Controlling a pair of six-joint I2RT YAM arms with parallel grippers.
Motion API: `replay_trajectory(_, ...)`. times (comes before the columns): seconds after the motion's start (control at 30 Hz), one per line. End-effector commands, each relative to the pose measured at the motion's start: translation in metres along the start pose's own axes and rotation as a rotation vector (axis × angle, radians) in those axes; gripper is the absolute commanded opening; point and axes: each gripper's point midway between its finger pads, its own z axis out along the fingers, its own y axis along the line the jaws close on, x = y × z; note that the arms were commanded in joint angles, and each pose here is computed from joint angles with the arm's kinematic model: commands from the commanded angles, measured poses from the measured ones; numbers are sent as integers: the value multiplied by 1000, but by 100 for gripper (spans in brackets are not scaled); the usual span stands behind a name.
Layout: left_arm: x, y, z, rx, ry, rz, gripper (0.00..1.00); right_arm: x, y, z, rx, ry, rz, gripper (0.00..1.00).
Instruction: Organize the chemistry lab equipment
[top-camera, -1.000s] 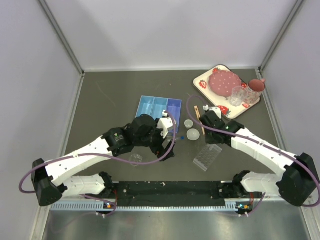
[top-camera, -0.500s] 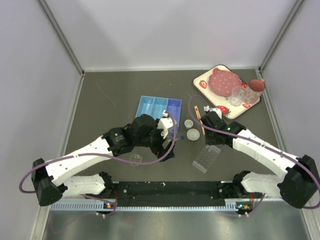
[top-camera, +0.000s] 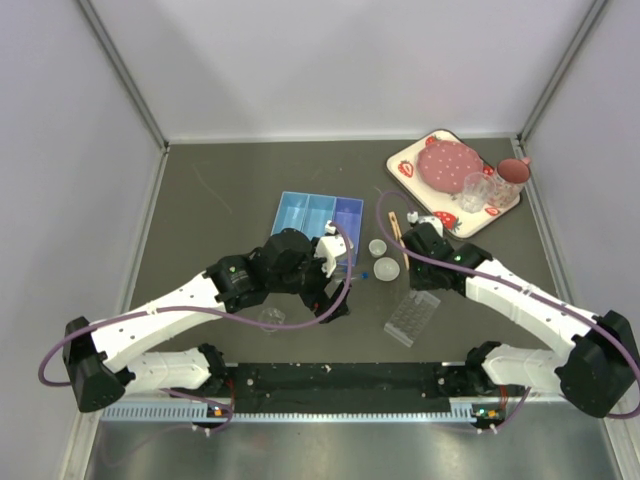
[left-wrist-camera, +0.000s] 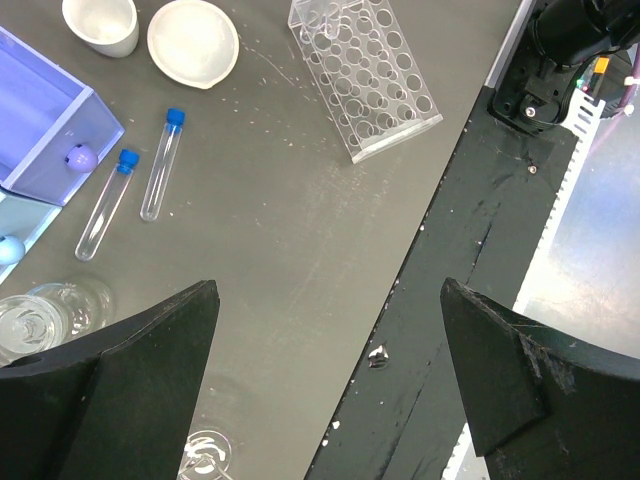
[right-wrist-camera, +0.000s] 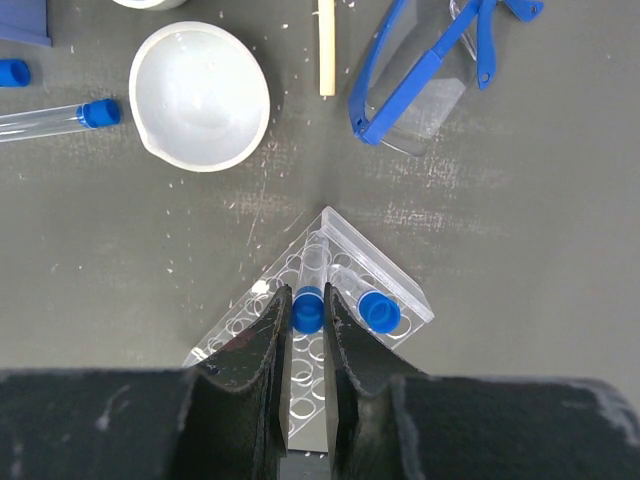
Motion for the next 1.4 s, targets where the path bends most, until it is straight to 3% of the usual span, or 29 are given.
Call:
replay_trajectory(0.0,-14,-3,-2,12,-45,6,98,5,3,1,-25,12,24,18)
replay_trajectory(0.17,-14,-3,-2,14,-46,8,98,2,4,-1,-31,4,26,37)
replay_trajectory(0.33,-14,-3,-2,12,-45,8,98,-14,8,-7,-37,-30,11,43)
replay_trajectory(0.8,-18,8,5,-45,-56,-5,96,-68,37,-22,-70,-91,-91,45)
replay_trajectory(0.97,-8,26,32,-109,-19,-73,90,-71,55,-19,-92,-77,-128,44)
replay_trajectory(1.37,22,75,106,-204,126,-97,89,-78,50,-39,-118,-144,-134,45)
